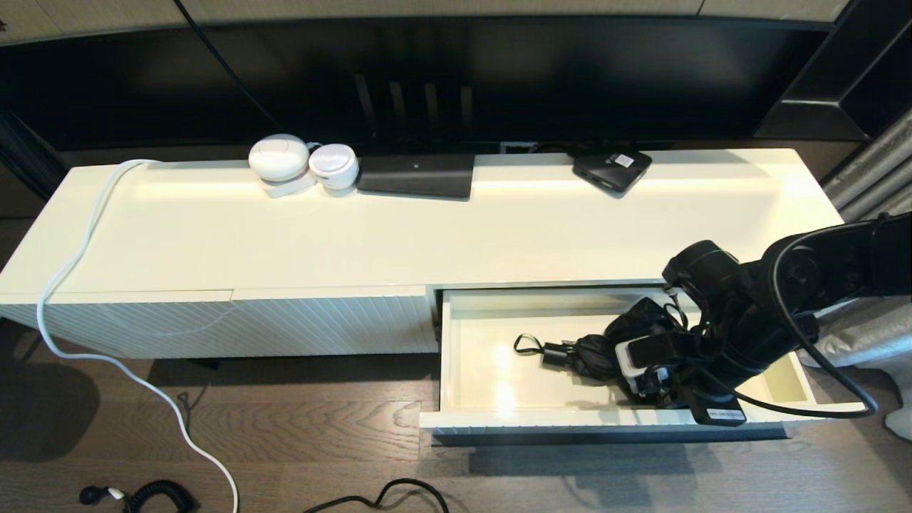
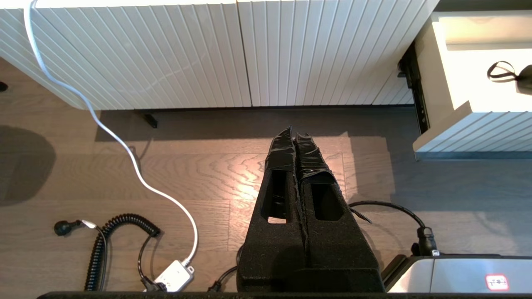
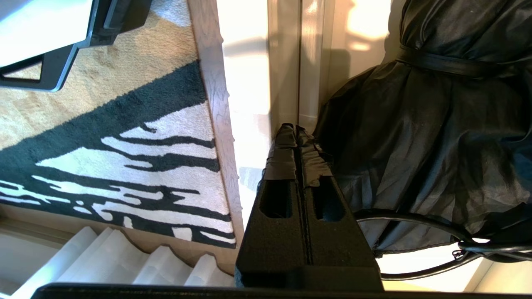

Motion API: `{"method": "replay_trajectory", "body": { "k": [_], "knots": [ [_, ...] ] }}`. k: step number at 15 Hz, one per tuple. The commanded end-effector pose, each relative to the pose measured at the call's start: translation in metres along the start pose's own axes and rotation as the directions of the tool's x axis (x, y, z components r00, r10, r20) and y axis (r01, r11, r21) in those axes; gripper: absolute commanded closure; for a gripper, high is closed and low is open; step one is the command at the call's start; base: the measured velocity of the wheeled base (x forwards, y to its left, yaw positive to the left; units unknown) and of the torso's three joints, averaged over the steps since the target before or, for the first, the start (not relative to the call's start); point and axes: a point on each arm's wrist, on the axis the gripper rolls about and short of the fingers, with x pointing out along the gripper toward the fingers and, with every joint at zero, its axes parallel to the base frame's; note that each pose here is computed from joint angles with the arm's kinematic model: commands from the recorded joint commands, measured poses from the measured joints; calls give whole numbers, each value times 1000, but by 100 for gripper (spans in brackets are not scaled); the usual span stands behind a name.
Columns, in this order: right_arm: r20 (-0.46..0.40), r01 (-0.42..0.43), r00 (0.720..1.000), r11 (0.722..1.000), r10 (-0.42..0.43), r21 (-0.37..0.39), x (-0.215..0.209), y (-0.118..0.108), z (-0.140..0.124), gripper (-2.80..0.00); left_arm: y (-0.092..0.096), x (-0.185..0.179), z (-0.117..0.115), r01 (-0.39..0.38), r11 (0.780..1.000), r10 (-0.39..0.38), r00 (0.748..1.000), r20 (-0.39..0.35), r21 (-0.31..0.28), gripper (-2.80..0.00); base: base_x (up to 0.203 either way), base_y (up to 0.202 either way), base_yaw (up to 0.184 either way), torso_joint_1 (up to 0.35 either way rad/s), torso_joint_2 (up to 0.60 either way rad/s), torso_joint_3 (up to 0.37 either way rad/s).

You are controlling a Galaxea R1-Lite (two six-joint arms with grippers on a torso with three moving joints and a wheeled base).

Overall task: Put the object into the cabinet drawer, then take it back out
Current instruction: Open the drawer

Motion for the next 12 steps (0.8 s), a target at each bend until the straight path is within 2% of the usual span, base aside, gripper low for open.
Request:
{"method": "replay_trajectory", "body": {
  "k": [1, 9, 12],
  "knots": [
    [-3, -21, 1000, 1000, 21, -8, 0, 5, -2, 0, 0, 0, 0, 0, 1000, 0, 1000, -1, 0, 0, 0, 0, 0, 0, 0, 0],
    [-3, -49, 999, 999, 49, -19, 13, 17, 0, 0, 0, 0, 0, -1, 1000, 1, 1000, 0, 0, 0, 0, 0, 0, 0, 0, 0],
    [2, -32, 999, 999, 32, -22, 20, 20, -2, 0, 0, 0, 0, 0, 1000, 0, 1000, 0, 0, 0, 0, 0, 0, 0, 0, 0]
  ]
}}
